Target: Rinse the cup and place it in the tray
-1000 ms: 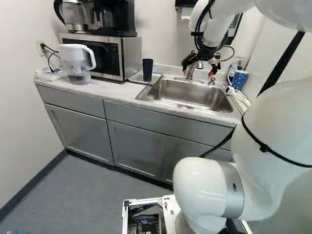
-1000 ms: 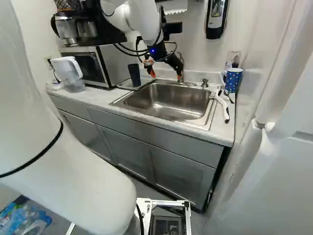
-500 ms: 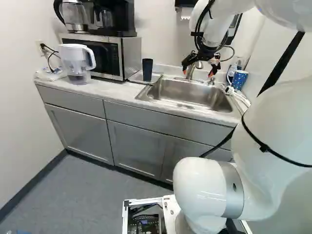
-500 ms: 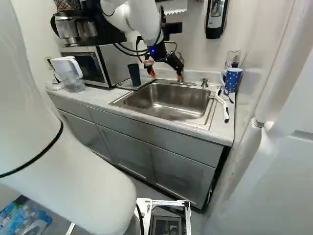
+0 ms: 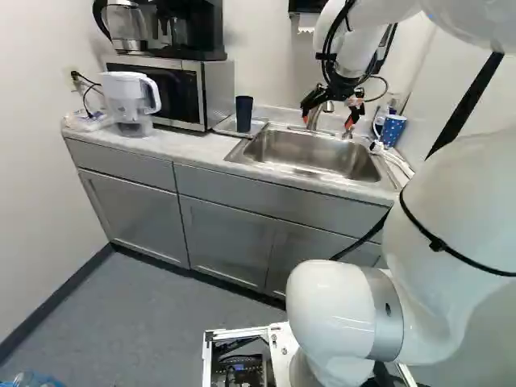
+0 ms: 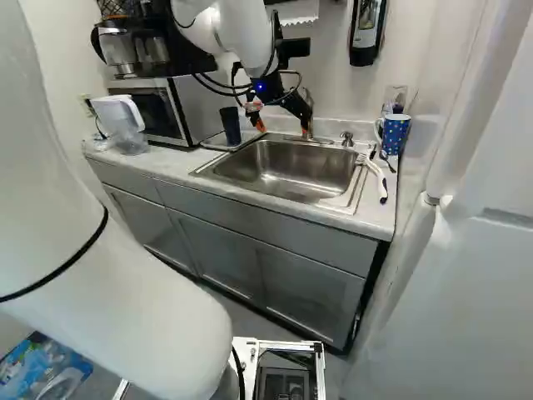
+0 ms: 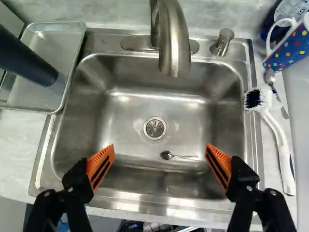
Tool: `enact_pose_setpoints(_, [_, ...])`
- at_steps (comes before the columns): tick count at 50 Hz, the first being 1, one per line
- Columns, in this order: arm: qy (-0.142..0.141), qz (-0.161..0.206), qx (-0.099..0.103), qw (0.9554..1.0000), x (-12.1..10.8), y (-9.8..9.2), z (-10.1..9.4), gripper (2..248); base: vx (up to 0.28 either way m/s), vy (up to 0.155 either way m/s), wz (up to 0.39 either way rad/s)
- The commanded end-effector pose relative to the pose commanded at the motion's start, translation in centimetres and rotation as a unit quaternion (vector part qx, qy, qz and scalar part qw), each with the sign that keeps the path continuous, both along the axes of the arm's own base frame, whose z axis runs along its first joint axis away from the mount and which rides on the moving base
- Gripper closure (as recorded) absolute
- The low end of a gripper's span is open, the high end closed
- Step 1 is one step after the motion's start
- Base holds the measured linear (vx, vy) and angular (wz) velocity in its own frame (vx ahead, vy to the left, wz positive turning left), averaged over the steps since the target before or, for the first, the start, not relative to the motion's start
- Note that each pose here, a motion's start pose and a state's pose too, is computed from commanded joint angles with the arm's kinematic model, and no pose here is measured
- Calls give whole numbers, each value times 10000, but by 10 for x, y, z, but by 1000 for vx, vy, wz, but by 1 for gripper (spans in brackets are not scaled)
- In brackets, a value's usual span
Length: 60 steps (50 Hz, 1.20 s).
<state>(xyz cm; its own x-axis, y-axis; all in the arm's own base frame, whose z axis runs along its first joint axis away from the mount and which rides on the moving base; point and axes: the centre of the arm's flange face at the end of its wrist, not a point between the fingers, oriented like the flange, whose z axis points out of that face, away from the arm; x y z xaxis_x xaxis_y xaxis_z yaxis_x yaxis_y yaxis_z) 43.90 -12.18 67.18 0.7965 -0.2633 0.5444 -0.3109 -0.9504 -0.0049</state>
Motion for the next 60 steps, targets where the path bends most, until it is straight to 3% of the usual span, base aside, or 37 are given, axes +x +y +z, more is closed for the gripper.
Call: enact_pose_setpoints(60, [0, 0, 0, 10000, 0, 0, 0, 3, -133, 27, -1])
